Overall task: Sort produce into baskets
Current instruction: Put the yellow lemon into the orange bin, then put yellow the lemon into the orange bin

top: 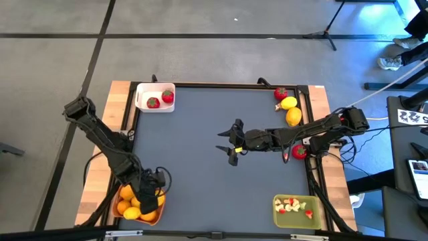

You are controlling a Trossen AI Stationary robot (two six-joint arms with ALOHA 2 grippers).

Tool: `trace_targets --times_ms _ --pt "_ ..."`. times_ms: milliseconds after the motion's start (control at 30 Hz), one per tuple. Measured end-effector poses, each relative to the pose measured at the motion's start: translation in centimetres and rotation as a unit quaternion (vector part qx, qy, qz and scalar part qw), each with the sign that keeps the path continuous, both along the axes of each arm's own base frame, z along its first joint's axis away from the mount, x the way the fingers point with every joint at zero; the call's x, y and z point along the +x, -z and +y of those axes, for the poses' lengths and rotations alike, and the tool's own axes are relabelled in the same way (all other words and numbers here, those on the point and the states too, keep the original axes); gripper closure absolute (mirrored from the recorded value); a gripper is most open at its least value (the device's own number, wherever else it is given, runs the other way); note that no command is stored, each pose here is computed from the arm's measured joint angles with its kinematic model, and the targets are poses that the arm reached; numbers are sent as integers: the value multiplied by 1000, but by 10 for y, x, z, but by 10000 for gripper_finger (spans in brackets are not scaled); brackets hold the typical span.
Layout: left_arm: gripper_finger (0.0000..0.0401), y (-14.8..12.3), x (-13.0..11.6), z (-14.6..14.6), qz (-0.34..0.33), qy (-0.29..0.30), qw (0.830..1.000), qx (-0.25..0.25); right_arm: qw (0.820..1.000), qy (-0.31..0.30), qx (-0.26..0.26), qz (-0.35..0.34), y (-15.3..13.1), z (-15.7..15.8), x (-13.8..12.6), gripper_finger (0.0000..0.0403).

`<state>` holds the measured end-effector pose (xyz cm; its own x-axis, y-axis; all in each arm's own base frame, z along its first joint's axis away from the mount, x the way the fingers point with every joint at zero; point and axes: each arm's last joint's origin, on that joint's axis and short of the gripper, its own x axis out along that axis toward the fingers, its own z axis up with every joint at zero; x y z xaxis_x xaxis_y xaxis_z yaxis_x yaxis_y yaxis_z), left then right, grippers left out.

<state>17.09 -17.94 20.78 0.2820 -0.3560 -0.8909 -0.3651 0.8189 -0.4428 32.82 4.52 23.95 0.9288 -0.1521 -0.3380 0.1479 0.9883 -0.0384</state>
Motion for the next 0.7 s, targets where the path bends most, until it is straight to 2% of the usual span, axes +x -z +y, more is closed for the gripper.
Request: trace_targets --times_ms 167,300,467,533,700 --pt "146 -4 -1 2 18 14 999 -27 1000 0 0 0 0 0 0 165" --pt "146 -13 -5 7 8 13 999 -38 1000 0 0 0 0 0 0 165" --pt "145 -28 -13 22 -10 -10 999 -33 1000 0 2 -1 0 0 0 165" --pt "145 -36 -14 30 -41 -26 998 -25 1000 0 3 -1 0 0 0 165" --pt "145 -51 -12 53 -159 -80 982 60 1000 0 5 -5 -1 0 0 165"
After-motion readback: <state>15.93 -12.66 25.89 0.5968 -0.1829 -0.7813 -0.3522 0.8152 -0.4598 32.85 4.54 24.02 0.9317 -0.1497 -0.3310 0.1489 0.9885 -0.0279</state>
